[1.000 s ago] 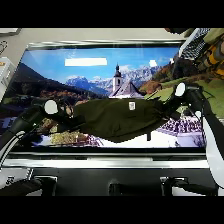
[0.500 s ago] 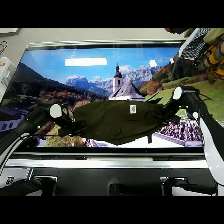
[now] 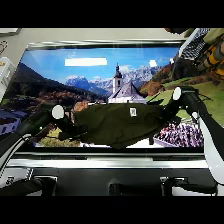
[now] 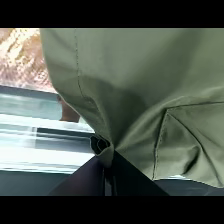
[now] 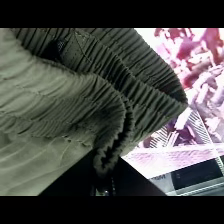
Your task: Fold the clothes and pants, and hang the long-sleeved shirts on hangers.
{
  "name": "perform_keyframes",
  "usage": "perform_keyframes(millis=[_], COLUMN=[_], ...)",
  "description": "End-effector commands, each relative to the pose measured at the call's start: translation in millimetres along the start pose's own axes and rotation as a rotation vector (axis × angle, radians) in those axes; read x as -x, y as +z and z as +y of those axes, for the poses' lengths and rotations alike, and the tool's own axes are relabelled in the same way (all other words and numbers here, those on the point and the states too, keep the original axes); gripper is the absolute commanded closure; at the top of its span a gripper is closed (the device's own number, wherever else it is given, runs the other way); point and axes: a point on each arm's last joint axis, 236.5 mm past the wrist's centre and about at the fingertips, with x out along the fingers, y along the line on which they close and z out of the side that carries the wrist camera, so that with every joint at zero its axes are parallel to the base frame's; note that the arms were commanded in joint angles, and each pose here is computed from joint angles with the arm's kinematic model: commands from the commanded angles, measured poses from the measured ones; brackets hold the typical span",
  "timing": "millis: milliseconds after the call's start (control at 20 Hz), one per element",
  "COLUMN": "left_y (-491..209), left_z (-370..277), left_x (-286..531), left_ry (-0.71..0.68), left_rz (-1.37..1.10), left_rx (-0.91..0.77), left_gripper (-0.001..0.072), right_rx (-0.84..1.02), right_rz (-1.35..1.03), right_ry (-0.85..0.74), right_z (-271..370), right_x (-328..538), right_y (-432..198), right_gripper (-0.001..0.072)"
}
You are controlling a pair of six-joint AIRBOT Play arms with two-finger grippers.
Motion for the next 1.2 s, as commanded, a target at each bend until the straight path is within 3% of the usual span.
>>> perform_keyframes(millis=[0,50,100,150,200,250,350,600,850,1150], left_y=[-6.4,-7.4,-7.9,-7.4,-6.2,-4.0,3.6,24.8,33.0,34.0], left_z=[-0.6,-0.8,-0.5,-0.4,-0.6,-0.6,0.4,15.7,21.2,21.9], left_x=[-10.4,-14.4,-16.6,-16.2,-13.7,-9.8,3.8,45.6,64.0,64.1], left_ry=[0.028,0.037,0.042,0.042,0.035,0.026,-0.005,-0.084,-0.150,-0.151], left_rz=[0.034,0.044,0.051,0.049,0.044,0.034,-0.001,-0.116,-0.157,-0.159], left_rx=[-0.018,-0.038,-0.062,-0.077,-0.097,-0.112,-0.120,-0.197,-0.261,-0.258], left_gripper=[0.0602,0.0376,0.0196,0.0145,0.0145,0.0145,0.0145,0.0145,0.0145,0.0145], right_rx=[0.002,0.003,0.014,0.032,0.039,0.044,-0.016,0.075,0.213,0.287], right_rz=[0.000,0.006,0.011,0.005,-0.023,-0.079,-0.153,-0.091,0.175,0.175], right_ry=[-0.013,-0.021,-0.049,-0.095,-0.146,-0.192,-0.118,0.512,0.561,0.652], right_z=[-3.0,-5.1,-11.5,-22.0,-34.2,-47.2,-52.3,-3.5,-38.4,-14.1], right_x=[-0.2,0.0,2.6,8.8,20.2,38.1,72.6,112.0,62.1,30.5], right_y=[0.0,-1.2,-2.1,-0.5,4.7,16.0,36.2,63.3,41.7,57.2], right_gripper=[0.0594,0.0486,0.0406,0.0300,0.0231,0.0215,0.0047,0.0019,0.0017,0.0014])
